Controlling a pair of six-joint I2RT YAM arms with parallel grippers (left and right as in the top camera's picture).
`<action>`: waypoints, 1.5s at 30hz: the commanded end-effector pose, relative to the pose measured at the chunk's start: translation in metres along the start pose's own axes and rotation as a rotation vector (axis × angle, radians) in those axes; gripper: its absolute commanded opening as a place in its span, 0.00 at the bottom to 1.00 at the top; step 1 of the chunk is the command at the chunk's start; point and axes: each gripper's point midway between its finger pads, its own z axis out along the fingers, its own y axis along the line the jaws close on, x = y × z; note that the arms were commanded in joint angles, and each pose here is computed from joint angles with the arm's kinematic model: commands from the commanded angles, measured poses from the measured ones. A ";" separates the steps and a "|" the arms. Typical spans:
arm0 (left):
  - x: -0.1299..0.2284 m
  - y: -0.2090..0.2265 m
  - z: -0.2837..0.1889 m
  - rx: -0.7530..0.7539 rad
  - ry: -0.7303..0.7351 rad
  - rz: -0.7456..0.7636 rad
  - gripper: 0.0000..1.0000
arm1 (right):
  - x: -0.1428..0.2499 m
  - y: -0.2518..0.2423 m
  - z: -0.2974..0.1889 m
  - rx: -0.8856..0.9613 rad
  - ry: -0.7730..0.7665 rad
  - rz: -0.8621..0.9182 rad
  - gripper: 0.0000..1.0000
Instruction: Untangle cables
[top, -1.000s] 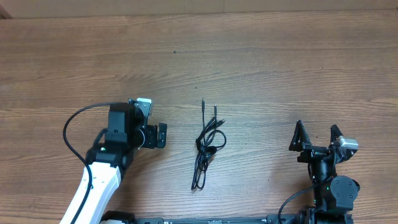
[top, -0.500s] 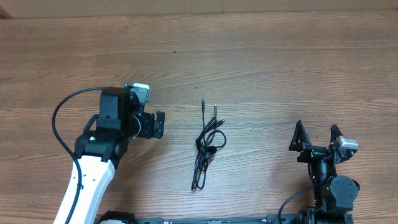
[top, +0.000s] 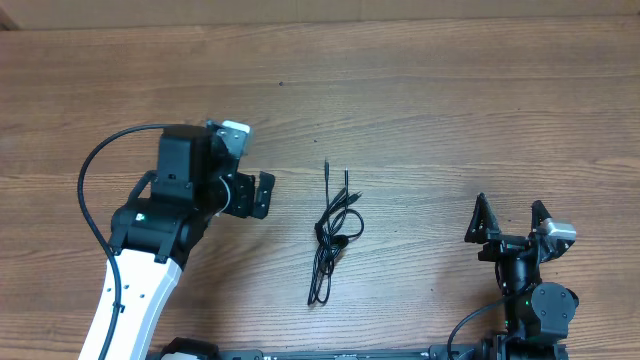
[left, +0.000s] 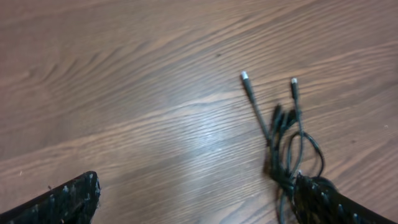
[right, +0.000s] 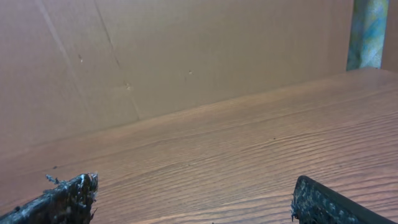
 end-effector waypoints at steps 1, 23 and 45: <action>-0.015 -0.014 -0.009 0.016 -0.032 0.071 1.00 | 0.002 0.000 0.000 0.001 -0.001 0.000 1.00; 0.006 -0.023 -0.009 0.025 0.055 0.091 1.00 | 0.002 0.000 0.000 0.000 -0.001 0.000 1.00; 0.040 -0.018 0.004 0.009 0.226 0.007 1.00 | -0.013 0.046 -0.006 -0.260 -0.042 0.027 1.00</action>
